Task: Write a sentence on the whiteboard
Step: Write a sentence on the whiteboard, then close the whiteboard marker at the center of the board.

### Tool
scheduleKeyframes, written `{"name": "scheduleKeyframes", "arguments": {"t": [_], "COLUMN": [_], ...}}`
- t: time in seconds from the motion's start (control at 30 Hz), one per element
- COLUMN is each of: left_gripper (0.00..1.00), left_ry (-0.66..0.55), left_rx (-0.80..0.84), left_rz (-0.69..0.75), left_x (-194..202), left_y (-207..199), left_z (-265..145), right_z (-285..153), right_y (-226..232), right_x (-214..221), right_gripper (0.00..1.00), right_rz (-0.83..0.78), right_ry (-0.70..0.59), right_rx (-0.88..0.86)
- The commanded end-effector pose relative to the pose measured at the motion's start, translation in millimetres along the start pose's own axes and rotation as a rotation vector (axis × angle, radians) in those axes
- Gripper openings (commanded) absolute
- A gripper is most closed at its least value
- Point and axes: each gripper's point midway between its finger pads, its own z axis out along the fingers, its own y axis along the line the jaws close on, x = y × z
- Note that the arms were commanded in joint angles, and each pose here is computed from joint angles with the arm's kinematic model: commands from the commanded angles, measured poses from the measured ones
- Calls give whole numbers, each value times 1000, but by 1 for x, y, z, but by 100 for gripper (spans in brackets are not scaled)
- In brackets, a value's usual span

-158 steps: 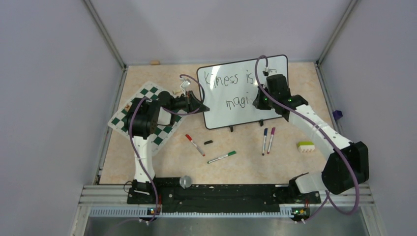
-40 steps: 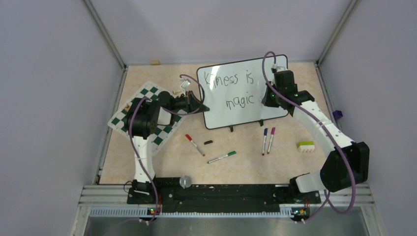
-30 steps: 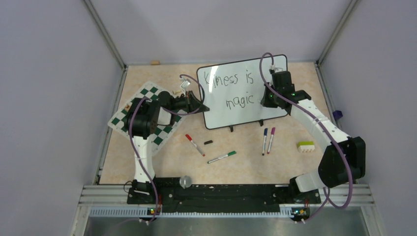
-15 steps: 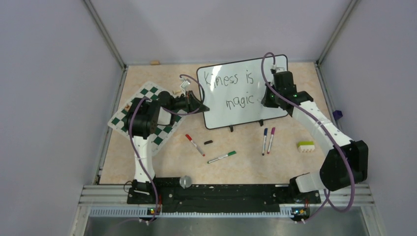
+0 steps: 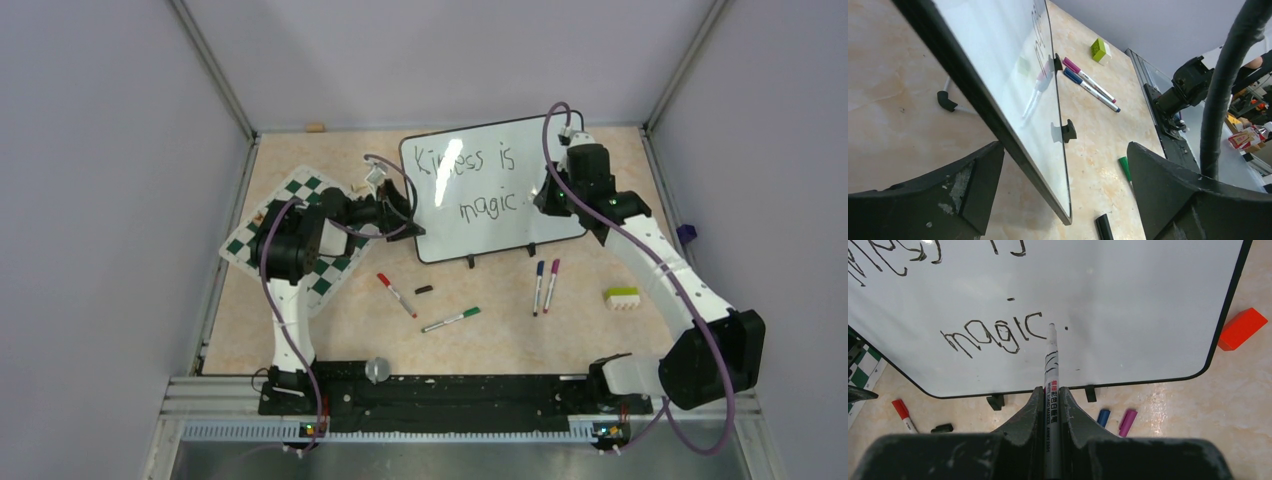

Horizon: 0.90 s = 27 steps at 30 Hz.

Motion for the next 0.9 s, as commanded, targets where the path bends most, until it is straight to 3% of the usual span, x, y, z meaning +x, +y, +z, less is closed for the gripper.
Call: {"name": "scheduleKeyframes", "arguments": {"t": [0.0, 0.3, 0.5, 0.7, 0.87], "left_gripper": [99, 99, 99, 99, 99], "left_ry": [-33, -100, -219, -260, -373], "left_rx": [16, -75, -243, -309, -466], "left_rz": [205, 230, 236, 306, 323], "left_x": [-23, -27, -40, -55, -68], "left_y": [-22, -20, -11, -23, -44], "left_z": [-2, -16, -46, -67, -87], "right_z": [-9, -9, -9, -10, -13], "right_y": [5, 9, 14, 19, 28], "right_x": [-24, -35, -43, -56, -66], "right_gripper": [0, 0, 0, 0, 0], "right_rz": [-8, -26, -24, -26, -23], "right_ry": [-71, -81, -87, -108, -115], "right_rx": [-24, -31, -48, -58, -91]}}
